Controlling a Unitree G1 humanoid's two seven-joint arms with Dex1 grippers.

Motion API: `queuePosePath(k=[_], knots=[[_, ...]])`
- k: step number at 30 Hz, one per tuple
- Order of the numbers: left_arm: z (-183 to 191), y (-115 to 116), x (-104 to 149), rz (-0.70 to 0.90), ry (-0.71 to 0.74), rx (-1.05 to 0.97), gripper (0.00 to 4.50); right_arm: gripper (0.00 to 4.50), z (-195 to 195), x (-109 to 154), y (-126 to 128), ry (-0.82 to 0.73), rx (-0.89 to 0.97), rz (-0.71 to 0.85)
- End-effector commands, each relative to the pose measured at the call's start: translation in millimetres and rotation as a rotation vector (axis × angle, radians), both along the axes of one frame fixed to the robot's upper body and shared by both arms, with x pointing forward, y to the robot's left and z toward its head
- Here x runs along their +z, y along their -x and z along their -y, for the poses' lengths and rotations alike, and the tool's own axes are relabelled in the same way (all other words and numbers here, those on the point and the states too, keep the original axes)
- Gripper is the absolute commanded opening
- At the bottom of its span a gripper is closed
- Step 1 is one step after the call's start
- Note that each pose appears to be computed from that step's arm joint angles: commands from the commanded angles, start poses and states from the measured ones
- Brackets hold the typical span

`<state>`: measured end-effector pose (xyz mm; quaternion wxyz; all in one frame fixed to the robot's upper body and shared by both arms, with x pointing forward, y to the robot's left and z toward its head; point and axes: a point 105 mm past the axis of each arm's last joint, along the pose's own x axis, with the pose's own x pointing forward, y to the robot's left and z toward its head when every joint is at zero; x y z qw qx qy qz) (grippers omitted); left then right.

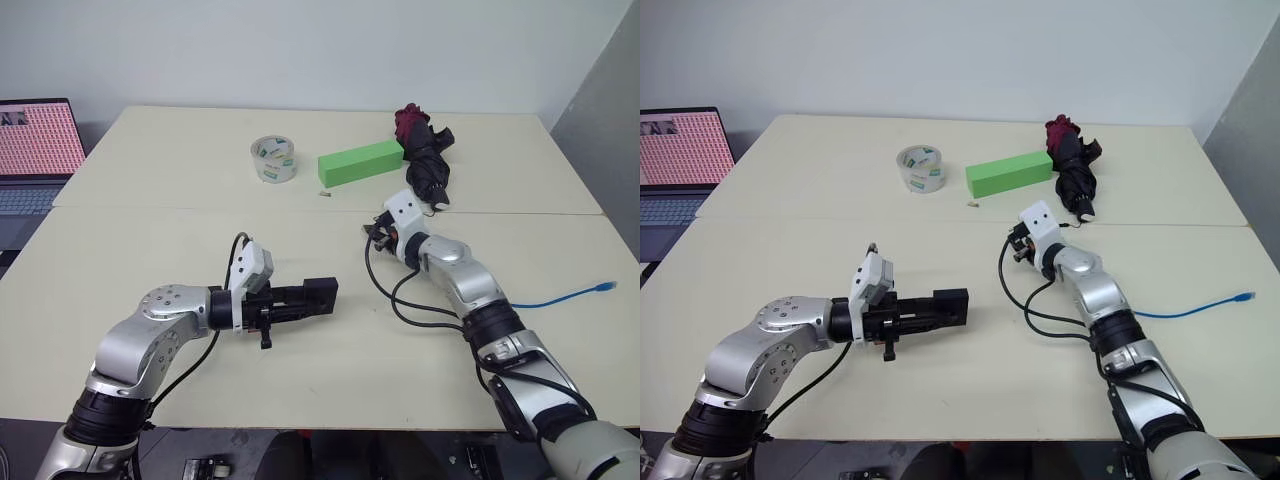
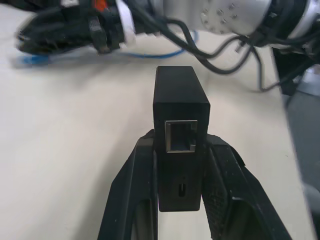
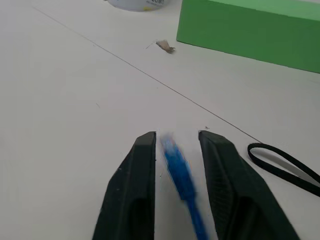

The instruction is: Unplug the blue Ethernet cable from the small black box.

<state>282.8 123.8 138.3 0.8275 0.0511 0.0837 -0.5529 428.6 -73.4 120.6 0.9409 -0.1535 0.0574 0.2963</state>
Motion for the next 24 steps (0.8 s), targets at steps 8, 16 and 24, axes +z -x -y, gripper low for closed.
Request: queuePosePath(k=[8,16,24], knots=[[-58,-70,9,0.337,-0.009,0.593,0.79,4.22,-13,58,92,-0.074,0.516,0.054],[-76,-88,-18,0.336,0.043,0.776,0.79,4.22,-28,62,142,-0.069,0.672,-0.029],[-81,-81,-52,0.246,0.042,0.815,2.30,4.24,-27,61,142,-0.060,0.638,-0.042]])
